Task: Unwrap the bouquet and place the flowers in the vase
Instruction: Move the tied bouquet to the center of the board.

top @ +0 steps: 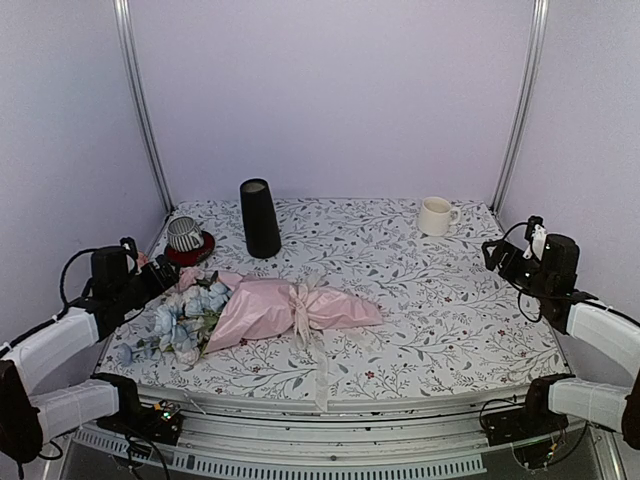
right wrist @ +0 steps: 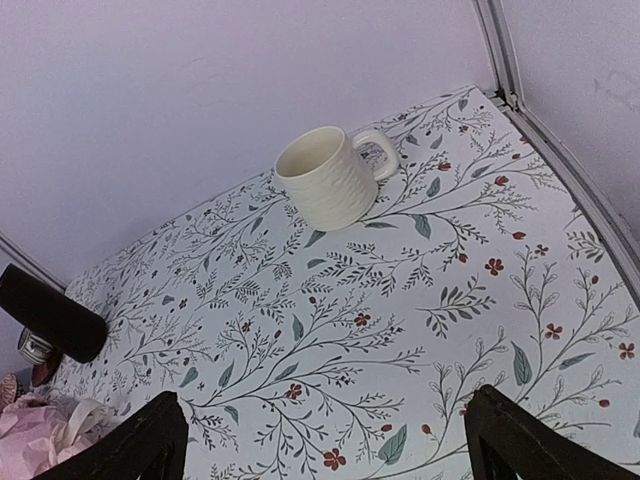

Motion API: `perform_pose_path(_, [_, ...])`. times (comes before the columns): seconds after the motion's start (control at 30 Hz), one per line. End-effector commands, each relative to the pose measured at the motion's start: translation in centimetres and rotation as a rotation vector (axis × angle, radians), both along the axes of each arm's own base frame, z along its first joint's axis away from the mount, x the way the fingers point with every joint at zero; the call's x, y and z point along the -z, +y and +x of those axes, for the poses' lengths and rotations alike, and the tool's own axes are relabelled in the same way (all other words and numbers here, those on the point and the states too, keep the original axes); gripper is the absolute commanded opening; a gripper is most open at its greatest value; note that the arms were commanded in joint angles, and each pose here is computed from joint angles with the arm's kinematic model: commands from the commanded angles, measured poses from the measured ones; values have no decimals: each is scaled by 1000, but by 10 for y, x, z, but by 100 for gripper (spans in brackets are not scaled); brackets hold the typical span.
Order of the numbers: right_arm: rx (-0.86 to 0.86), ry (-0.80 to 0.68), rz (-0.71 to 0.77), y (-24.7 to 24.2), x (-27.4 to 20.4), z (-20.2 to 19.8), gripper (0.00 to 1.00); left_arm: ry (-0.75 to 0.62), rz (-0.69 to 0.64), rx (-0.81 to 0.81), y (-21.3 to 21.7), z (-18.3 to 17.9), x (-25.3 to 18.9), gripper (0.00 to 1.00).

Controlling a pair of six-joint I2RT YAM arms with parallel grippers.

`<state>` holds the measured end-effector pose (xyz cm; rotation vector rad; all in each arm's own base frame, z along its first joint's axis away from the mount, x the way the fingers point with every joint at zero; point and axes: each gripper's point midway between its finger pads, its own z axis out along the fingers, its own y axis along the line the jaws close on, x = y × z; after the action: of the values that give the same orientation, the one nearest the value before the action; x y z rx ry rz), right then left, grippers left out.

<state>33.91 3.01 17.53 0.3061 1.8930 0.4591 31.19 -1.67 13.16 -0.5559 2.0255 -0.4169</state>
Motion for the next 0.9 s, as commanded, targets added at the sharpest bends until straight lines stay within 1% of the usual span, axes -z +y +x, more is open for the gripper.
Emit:
perform_pose_path(0.0, [82, 85, 47, -10, 17, -1, 99, 2, 7, 0, 1, 2, -7, 98])
perform_pose_path(0.07, [79, 112, 43, -10, 18, 2, 99, -6, -6, 14, -3, 2, -11, 98])
perform_pose_path(0.13, [22, 127, 39, -1, 19, 5, 99, -22, -25, 50, -9, 1, -16, 98])
perform_pose_path(0.23, [-186, 116, 55, 32, 14, 9, 99, -72, -42, 139, -24, 0, -30, 98])
perform_pose_path(0.33, [-388, 173, 128, 66, 15, 13, 99, -136, -70, 286, -48, -4, -49, 98])
perform_pose_path(0.43, [-525, 190, 159, 93, 11, 15, 99, -176, -99, 376, -63, -8, -67, 98])
perform_pose_path(0.7, [-659, 164, 30, 152, 7, 16, 99, -234, -145, 534, -93, -21, -95, 98])
perform_pose_path(0.87, [-676, 82, -81, 188, -13, 11, 99, -262, -136, 541, -95, -23, -105, 98])
